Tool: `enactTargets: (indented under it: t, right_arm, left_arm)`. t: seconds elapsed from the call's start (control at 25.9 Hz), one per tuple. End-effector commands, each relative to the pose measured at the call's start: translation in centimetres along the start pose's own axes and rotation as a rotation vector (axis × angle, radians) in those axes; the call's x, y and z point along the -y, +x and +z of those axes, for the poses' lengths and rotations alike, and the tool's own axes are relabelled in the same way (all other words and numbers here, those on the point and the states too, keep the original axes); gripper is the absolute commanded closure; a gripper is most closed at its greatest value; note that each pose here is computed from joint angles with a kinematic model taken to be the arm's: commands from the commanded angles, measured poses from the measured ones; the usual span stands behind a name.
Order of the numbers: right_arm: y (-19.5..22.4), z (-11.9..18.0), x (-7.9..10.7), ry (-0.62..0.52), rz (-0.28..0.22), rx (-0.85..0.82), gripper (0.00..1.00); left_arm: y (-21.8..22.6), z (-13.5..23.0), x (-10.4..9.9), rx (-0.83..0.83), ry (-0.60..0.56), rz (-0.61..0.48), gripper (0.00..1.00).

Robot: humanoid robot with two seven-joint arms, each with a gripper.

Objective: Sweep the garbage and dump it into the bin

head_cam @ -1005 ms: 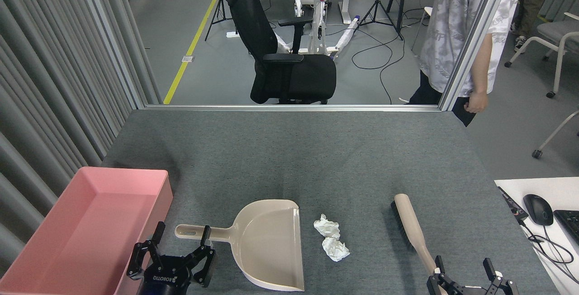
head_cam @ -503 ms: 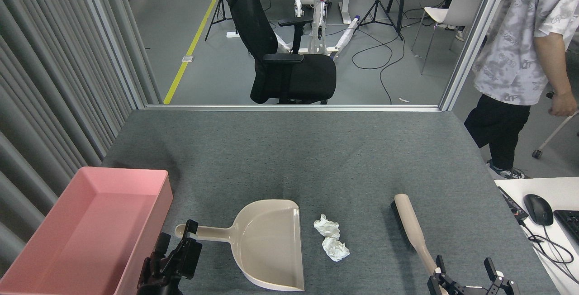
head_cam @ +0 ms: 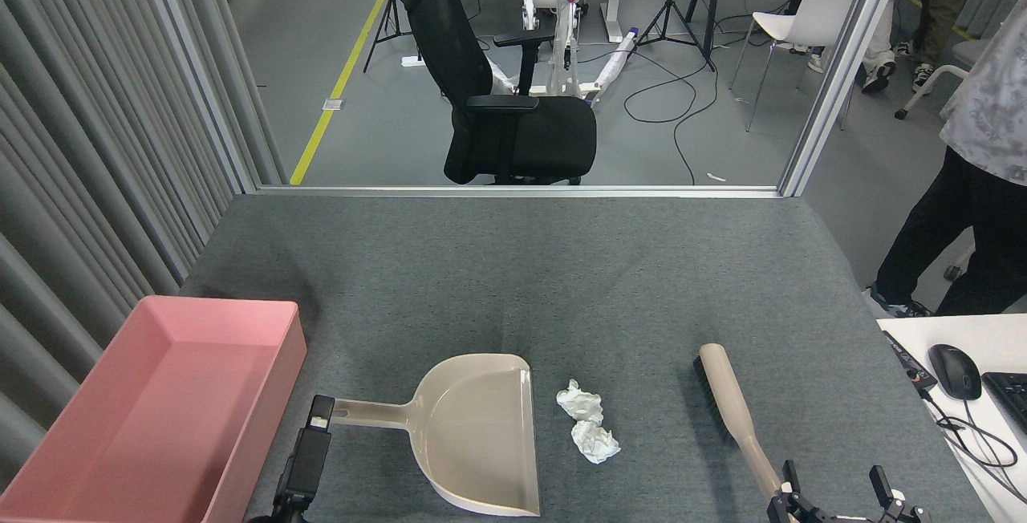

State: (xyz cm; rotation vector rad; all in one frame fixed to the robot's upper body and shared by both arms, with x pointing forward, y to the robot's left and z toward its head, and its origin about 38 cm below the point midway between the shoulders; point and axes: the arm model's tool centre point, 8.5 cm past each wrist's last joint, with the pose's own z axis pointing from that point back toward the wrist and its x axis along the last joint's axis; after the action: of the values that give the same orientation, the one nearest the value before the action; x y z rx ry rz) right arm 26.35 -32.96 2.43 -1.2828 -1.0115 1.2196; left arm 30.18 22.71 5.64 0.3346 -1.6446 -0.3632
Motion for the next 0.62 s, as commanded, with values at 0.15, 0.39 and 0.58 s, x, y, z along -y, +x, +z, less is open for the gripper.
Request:
enactTargets:
  t: [0.15,0.39,0.58]
  right_arm:
    - [0.3,0.7,0.2,-0.017,-0.01,-0.001,0.02]
    - [0.8,1.3,-0.3,0.0,-0.027,-0.009,0.02]
    - [1.2,1.4,-0.6,0.006,-0.039,-0.011,0.02]
  left_arm:
    - [-2.3,0.7,1.3,-0.007,-0.023,0.042,0.0]
    - [-3.4,1.1,2.1,-0.01,-0.038,0.05,0.0]
    - [-4.9,0.9,3.1,-0.028,-0.059,0.052,0.0]
